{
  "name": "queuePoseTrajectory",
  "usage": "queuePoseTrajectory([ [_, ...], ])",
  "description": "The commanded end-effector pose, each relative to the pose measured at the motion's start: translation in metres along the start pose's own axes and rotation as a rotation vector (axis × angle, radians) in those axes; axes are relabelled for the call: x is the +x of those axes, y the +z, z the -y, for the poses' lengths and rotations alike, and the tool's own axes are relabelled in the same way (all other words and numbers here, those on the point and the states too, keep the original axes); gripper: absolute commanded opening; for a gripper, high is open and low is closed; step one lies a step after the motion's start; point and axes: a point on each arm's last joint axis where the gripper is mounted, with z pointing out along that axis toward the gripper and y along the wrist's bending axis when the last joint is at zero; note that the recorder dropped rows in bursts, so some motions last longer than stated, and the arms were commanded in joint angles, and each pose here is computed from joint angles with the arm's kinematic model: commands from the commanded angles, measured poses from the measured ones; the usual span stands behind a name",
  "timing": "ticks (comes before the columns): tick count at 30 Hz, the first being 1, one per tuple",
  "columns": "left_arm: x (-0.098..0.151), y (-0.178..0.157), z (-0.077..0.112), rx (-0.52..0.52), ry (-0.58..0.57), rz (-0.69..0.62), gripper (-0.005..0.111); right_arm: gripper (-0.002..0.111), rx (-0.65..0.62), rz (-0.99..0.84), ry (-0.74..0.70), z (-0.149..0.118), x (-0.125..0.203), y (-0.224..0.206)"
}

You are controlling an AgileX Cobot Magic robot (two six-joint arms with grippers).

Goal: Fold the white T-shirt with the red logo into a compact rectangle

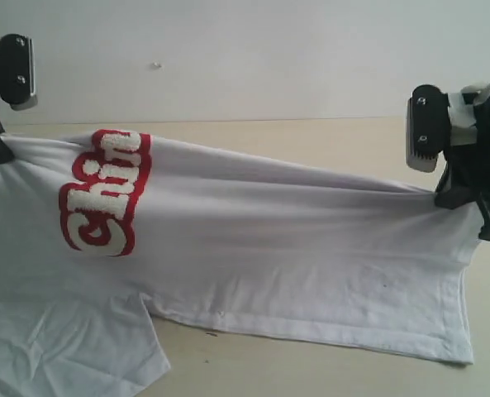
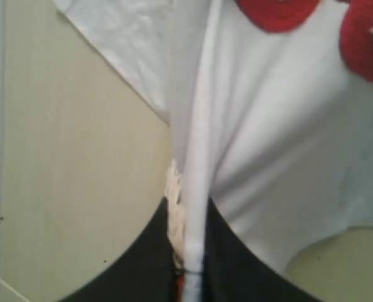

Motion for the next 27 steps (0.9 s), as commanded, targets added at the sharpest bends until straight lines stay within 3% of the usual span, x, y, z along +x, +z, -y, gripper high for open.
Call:
queuePoseTrajectory([
  [1, 0.007, -0.042, 0.001, -0.08, 0.007, -0.018, 0.007, 0.0, 0.083, -0.007, -0.031, -0.005, 0.006, -0.035],
  [11, 0.015, -0.108, 0.022, -0.158, -0.06, 0.021, 0.007, 0.0, 0.272, 0.07, -0.037, -0.026, 0.01, -0.106],
  [22, 0.022, -0.16, 0.063, -0.077, -0.101, 0.084, 0.007, 0.0, 0.257, 0.212, 0.02, -0.06, 0.009, -0.146],
  [27, 0.019, -0.182, 0.076, -0.105, -0.123, 0.186, 0.007, 0.0, 0.252, 0.233, 0.018, -0.082, 0.015, -0.167],
])
